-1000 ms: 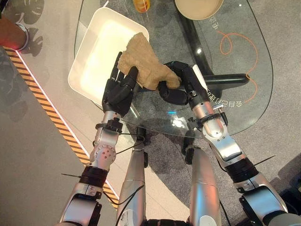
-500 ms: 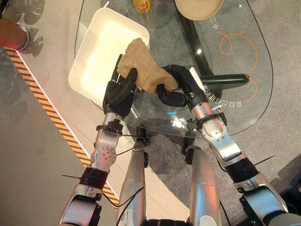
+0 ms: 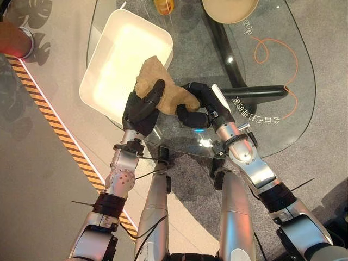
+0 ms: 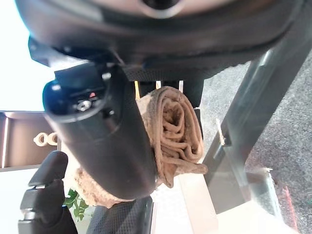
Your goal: Wipe the table with a cloth and put it in the basket.
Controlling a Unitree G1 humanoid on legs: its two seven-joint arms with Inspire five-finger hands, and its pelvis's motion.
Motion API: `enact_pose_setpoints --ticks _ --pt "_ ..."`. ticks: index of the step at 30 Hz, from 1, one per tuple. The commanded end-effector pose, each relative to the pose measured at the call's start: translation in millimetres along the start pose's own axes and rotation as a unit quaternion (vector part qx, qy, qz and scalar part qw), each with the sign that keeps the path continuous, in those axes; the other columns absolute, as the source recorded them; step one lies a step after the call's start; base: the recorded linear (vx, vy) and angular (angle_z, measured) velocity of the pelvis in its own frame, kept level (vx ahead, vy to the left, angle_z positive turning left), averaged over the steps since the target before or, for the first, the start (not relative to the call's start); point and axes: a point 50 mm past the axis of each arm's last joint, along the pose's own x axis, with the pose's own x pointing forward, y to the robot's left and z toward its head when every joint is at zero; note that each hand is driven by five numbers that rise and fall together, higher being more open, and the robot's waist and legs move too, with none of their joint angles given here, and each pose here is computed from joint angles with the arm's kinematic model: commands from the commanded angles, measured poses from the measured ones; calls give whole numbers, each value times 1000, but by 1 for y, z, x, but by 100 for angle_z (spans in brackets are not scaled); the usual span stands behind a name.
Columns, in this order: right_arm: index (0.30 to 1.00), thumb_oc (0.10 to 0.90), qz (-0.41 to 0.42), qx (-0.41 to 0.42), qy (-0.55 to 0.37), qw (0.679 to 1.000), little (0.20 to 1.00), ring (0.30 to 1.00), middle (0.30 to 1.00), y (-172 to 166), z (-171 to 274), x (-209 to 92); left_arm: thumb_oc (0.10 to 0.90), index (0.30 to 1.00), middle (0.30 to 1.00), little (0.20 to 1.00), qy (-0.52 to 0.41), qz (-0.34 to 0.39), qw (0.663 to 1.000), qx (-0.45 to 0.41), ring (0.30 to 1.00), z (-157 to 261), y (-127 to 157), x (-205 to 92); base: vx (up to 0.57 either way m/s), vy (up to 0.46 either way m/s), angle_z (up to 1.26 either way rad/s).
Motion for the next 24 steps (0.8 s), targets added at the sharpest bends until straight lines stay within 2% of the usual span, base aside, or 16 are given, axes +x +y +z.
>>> enact_pose_setpoints --ticks 1,8,9,10,11,17,24 --pt "300 100 6 40 -199 979 200 300 300 6 87 10 800 900 900 900 -53 -172 984 19 900 28 -57 20 0 0 0" --pt "300 100 13 37 -198 979 200 300 300 6 89 11 800 900 900 900 -50 -188 981 26 900 28 -61 20 0 0 0" --pt "300 100 13 37 -198 979 200 300 300 7 88 11 512 653 653 612 -52 -187 981 28 653 29 -61 20 0 0 0" --pt "300 100 13 37 -198 979 200 300 300 7 88 11 289 462 462 389 -58 -186 980 29 462 30 -61 20 0 0 0" --pt "300 100 14 37 -198 979 200 300 300 7 88 11 100 300 300 200 -60 -187 980 27 300 30 -61 20 0 0 0" --pt "300 100 15 37 -201 979 200 300 300 7 89 11 100 300 300 200 -78 -185 979 31 300 35 -63 21 0 0 0" --pt "300 100 14 37 -201 979 200 300 300 9 90 13 100 300 300 200 -141 -146 979 23 300 44 -57 19 0 0 0"
